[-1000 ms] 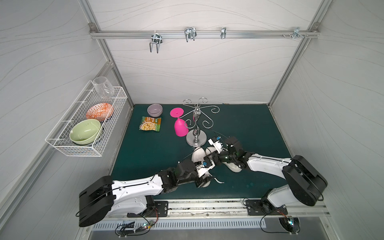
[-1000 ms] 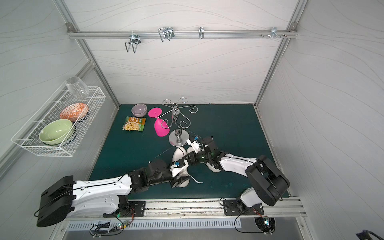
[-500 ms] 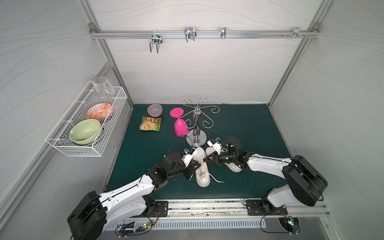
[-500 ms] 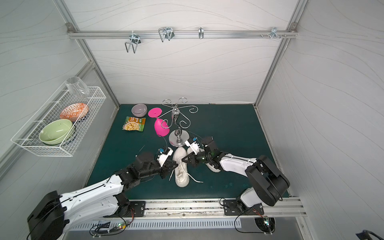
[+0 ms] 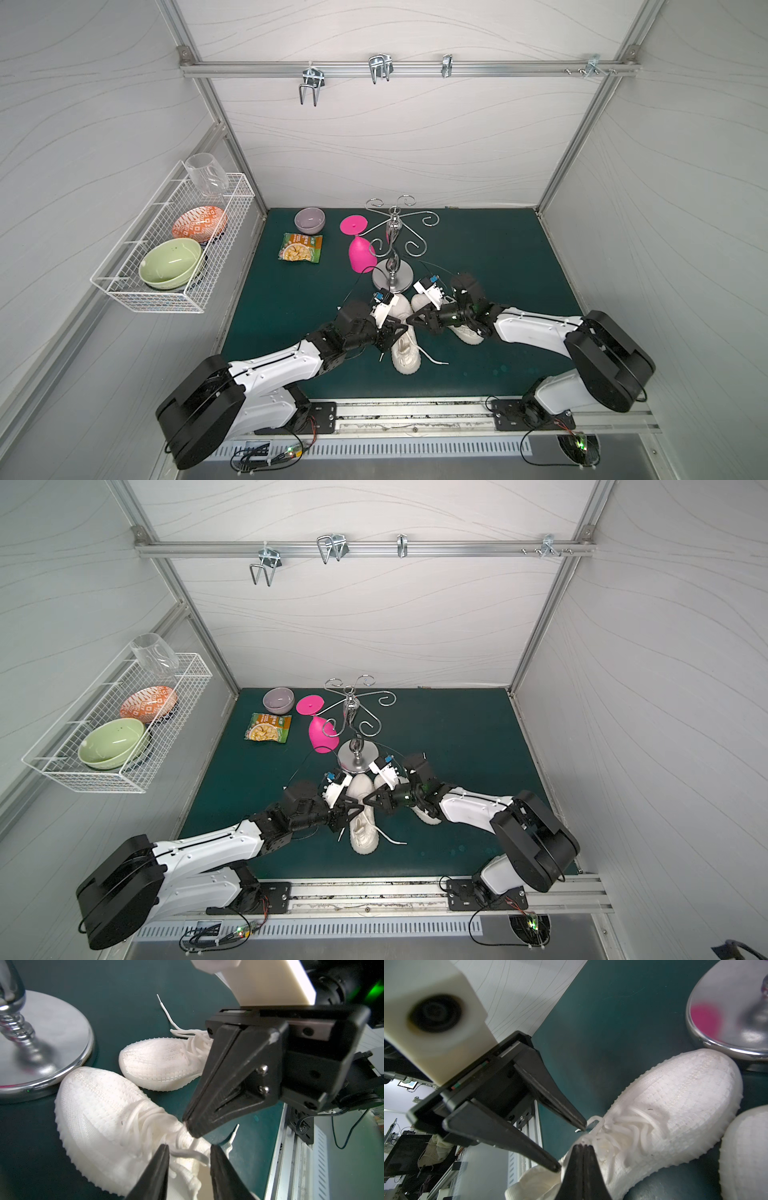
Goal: Tie the shoes
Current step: Cross the shoelace with the shoelace.
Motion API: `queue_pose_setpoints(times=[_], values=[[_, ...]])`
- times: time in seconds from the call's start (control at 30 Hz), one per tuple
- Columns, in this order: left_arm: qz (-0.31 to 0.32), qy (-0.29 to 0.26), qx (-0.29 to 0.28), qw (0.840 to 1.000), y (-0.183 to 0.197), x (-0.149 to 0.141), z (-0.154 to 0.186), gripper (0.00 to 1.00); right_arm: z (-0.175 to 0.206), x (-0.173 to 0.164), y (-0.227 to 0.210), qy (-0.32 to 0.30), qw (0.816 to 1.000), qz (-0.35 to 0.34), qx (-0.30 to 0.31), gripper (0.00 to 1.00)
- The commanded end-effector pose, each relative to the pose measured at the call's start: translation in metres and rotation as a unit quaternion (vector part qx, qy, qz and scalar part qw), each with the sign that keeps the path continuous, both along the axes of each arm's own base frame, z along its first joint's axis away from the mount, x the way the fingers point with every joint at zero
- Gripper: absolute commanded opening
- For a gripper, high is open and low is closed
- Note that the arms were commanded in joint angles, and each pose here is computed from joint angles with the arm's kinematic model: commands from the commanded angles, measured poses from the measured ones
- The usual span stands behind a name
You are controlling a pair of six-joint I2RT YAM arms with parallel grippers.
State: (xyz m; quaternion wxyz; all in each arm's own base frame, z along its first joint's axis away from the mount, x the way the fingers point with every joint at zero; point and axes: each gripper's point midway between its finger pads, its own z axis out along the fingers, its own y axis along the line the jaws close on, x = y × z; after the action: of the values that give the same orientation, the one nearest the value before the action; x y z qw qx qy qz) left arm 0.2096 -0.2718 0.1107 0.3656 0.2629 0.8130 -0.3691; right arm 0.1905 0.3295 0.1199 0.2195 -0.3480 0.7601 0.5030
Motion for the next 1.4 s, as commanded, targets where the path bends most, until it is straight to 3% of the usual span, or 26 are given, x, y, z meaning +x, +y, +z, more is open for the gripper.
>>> queue_pose_setpoints(times=[0.0,0.57,0.87,1.13,1.37], values=[[0.030,-0.031,-0.037,0.998,-0.005,0.018,0.023,0.37,0.007,0.000,-0.001,-0.010,1.000,0.006,0.009,0.00],[0.043,0.047,0.059,0.996,0.020,0.000,-0.043,0.24,0.014,-0.001,0.001,-0.012,1.000,0.012,0.014,0.00],[0.001,-0.026,0.010,1.000,0.012,-0.005,0.007,0.37,0.016,-0.006,0.002,-0.009,0.999,0.029,0.016,0.00],[-0.081,-0.054,0.017,0.995,-0.010,-0.010,0.016,0.28,0.019,-0.008,0.003,-0.007,0.999,0.039,0.021,0.00],[-0.062,-0.082,0.027,0.994,-0.010,0.003,0.020,0.27,0.020,-0.009,0.004,-0.005,0.999,0.041,0.022,0.00]])
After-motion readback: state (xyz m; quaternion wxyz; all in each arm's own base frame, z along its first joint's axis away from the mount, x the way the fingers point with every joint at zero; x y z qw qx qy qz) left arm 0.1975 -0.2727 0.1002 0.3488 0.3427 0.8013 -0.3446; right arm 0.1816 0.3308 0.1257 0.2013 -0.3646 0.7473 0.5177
